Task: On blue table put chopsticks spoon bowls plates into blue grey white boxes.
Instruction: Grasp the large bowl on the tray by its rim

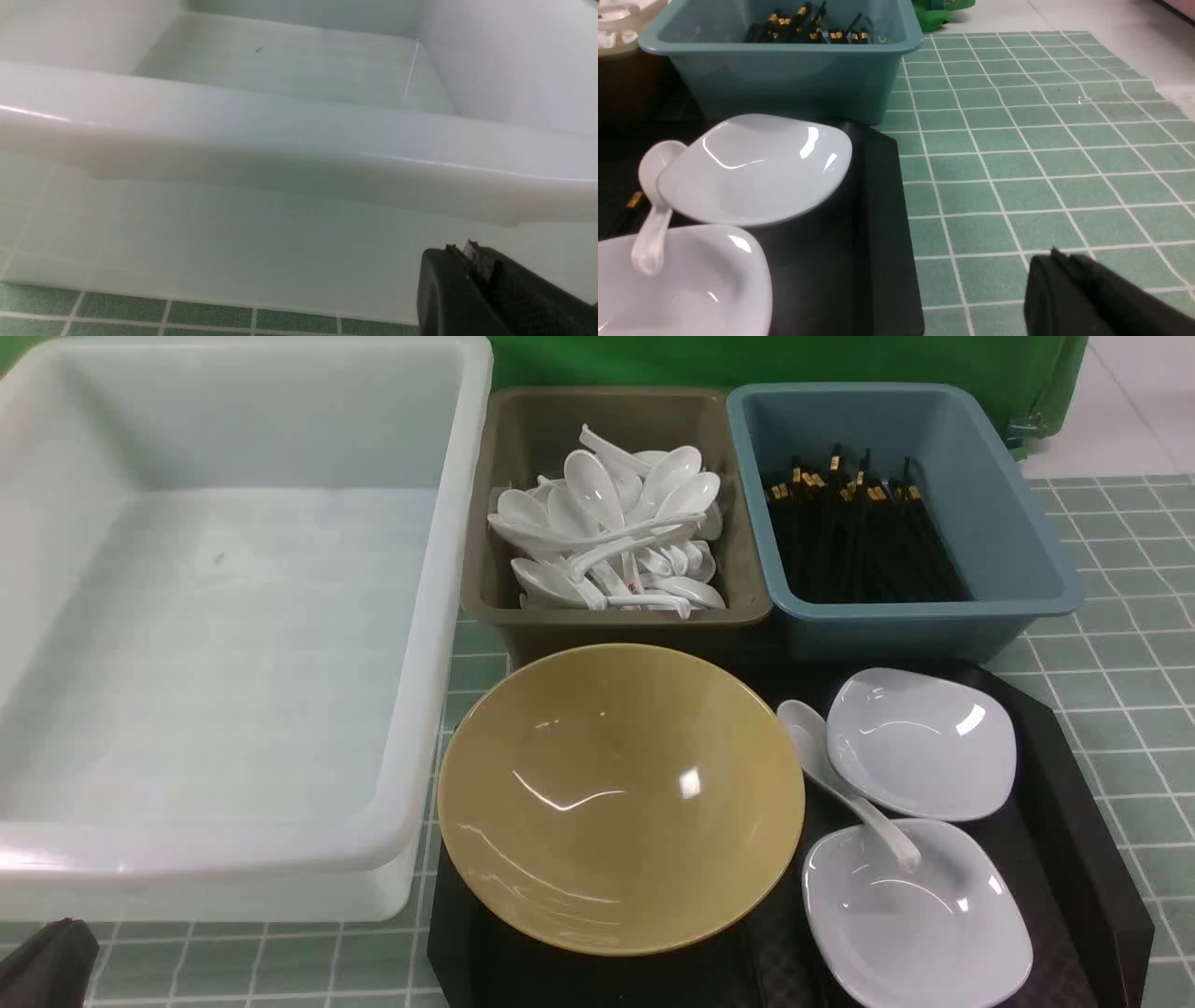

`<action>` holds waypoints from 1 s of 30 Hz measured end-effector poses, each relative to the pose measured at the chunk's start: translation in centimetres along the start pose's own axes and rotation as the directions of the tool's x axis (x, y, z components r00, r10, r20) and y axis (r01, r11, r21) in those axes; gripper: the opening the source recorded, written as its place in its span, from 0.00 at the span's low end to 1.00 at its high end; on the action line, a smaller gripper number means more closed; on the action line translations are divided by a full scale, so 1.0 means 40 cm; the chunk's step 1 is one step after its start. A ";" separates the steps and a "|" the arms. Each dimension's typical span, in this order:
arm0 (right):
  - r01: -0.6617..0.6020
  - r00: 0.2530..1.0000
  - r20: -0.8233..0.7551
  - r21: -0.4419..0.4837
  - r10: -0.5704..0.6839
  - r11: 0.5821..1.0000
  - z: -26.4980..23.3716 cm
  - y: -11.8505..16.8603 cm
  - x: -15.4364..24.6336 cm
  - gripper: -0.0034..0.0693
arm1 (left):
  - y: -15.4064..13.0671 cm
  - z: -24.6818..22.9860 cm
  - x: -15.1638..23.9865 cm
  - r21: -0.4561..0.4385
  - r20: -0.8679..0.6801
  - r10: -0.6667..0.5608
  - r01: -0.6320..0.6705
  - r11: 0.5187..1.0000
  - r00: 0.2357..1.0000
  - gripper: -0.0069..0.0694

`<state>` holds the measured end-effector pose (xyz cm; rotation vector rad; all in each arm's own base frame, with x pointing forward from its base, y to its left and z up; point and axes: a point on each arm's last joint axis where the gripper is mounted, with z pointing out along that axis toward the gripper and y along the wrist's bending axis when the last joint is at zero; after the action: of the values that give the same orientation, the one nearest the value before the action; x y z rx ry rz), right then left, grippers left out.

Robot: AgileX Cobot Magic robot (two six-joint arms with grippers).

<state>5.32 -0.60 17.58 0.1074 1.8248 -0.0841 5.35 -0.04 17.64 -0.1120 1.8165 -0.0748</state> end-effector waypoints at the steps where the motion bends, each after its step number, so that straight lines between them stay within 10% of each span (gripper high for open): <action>1: 0.000 1.000 0.000 0.000 0.000 1.000 0.000 0.000 0.000 0.14 | 0.000 0.000 0.000 0.000 0.000 0.000 0.000 1.000 1.000 0.10; 30: 0.000 1.000 0.000 0.000 0.000 1.000 0.000 0.000 0.000 0.17 | 0.002 0.000 -0.001 -0.011 0.004 0.061 -0.060 0.998 0.998 0.10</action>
<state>5.32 -0.60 17.58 0.1074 1.8248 -0.0841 5.35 0.06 17.67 -0.0646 1.8149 -0.0220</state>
